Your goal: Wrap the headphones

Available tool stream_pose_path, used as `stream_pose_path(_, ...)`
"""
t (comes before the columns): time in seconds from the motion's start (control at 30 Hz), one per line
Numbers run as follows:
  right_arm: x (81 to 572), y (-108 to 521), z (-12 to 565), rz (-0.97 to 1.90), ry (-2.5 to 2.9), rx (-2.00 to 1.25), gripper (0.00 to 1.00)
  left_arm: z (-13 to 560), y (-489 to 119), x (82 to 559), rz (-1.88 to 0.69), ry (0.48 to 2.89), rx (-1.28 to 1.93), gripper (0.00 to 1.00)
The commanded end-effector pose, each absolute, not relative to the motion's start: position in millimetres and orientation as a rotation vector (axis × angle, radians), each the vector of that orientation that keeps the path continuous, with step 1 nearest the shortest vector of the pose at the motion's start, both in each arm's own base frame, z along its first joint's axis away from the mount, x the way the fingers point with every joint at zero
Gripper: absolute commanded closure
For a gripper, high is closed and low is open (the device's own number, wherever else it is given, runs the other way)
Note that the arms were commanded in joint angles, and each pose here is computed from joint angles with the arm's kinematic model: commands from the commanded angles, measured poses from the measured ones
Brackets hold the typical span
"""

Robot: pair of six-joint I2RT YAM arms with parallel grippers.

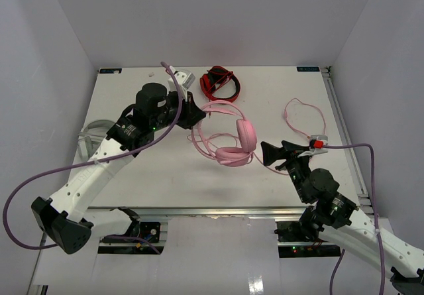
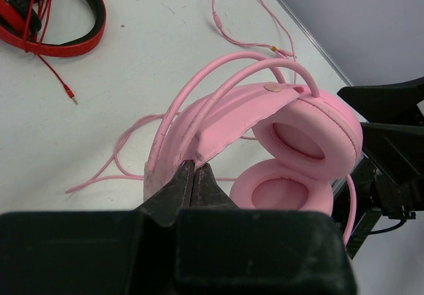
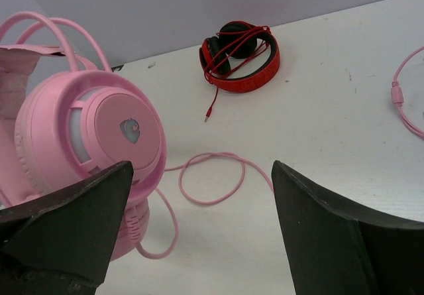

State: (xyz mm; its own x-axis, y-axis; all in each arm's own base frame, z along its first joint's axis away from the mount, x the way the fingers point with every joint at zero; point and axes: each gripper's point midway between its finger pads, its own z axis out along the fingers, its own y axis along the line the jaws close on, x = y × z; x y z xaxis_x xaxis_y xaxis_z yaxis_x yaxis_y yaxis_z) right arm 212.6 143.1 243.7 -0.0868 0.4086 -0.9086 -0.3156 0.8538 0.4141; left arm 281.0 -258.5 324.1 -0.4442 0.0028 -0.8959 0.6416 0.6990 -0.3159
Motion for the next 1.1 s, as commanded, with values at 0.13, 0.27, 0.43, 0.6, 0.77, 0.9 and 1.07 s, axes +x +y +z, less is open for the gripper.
stream_pose_path(0.13, 211, 141, 259, 0.650, 1.481, 0.118, 0.07, 317, -270, 289, -0.854, 1.915, 0.468, 1.00)
stream_pose_path(0.27, 212, 141, 257, 0.641, 1.488, 0.116, 0.07, 255, -267, 312, -0.718, 2.088, 0.417, 1.00)
stream_pose_path(0.43, 211, 141, 259, 0.650, 1.484, 0.113, 0.07, 199, -268, 331, -0.612, 2.220, 0.421, 1.00)
stream_pose_path(0.6, 210, 139, 260, 0.653, 1.475, 0.120, 0.07, 162, -271, 340, -0.566, 2.302, 0.424, 1.00)
stream_pose_path(0.77, 210, 139, 261, 0.655, 1.475, 0.119, 0.07, 124, -251, 349, -0.377, 2.406, 0.359, 0.99)
stream_pose_path(0.9, 210, 139, 260, 0.656, 1.477, 0.116, 0.07, 99, -232, 354, -0.210, 2.482, 0.318, 0.75)
stream_pose_path(1.07, 209, 138, 262, 0.662, 1.470, 0.120, 0.07, 73, -214, 351, -0.067, 2.549, 0.282, 0.58)
